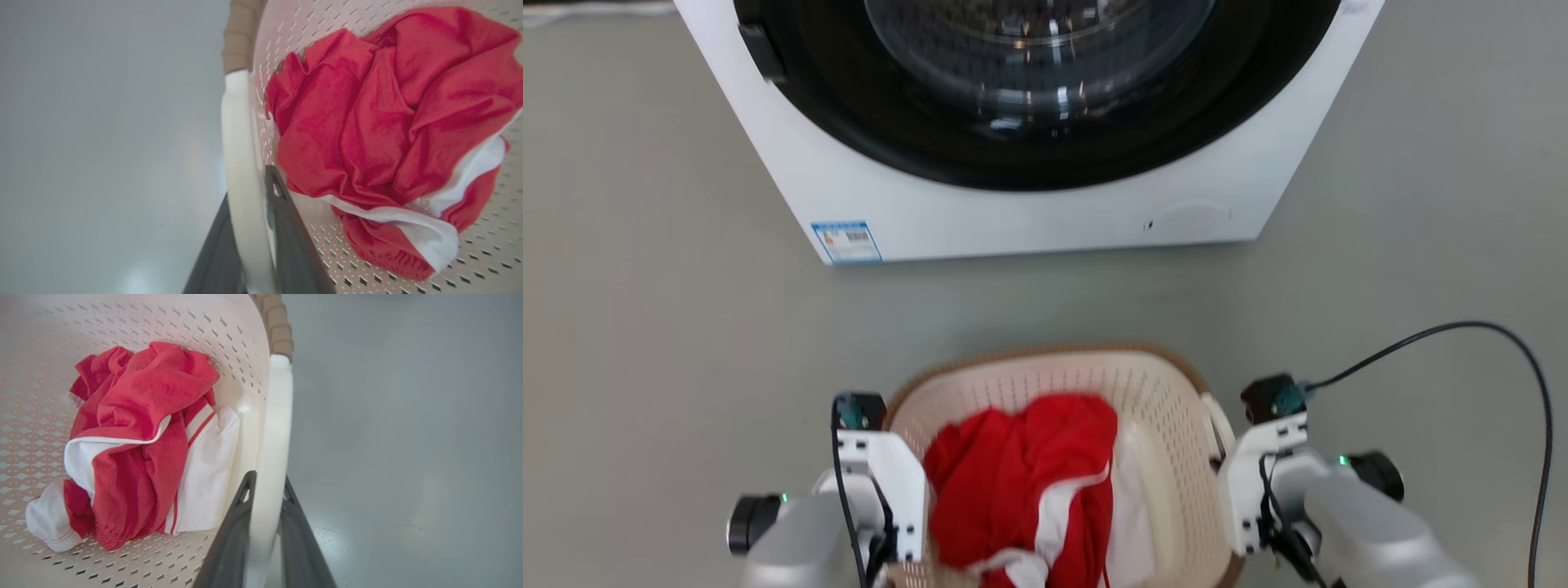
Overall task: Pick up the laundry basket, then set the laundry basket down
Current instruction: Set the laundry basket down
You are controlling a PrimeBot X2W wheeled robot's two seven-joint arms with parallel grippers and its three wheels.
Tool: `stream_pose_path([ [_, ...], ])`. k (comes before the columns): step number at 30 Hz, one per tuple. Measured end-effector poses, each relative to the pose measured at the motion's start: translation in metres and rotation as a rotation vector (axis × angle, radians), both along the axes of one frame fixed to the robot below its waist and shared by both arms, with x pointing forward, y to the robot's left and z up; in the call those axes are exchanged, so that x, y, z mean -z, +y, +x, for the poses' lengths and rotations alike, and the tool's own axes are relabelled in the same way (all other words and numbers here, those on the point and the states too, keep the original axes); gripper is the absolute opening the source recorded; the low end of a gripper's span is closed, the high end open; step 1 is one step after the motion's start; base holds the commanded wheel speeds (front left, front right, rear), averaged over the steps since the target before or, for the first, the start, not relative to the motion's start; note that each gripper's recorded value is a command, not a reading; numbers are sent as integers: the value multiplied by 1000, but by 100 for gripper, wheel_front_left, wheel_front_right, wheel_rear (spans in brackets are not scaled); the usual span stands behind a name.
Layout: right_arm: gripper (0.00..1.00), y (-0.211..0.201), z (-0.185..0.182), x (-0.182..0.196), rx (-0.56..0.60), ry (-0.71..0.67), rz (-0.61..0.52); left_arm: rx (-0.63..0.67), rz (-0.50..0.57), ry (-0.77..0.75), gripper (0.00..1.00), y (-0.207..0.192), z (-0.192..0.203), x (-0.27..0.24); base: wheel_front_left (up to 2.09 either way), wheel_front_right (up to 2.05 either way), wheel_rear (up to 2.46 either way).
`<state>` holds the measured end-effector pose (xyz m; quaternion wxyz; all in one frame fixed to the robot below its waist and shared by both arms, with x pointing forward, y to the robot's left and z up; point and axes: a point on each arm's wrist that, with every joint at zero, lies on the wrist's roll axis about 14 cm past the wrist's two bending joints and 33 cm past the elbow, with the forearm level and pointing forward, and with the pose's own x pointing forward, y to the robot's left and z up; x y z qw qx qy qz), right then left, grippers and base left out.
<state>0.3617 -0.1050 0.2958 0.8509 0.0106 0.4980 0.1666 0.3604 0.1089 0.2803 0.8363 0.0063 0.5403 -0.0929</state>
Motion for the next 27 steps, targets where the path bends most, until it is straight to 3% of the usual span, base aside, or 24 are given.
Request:
stream_pose_path([
  [18,0,5,77,26,5,-136,27,2,8,-97,0,3,71,30,0,0,0],
  [27,0,5,92,56,10,-145,36,11,23,-95,0,9,96,56,0,0,0],
])
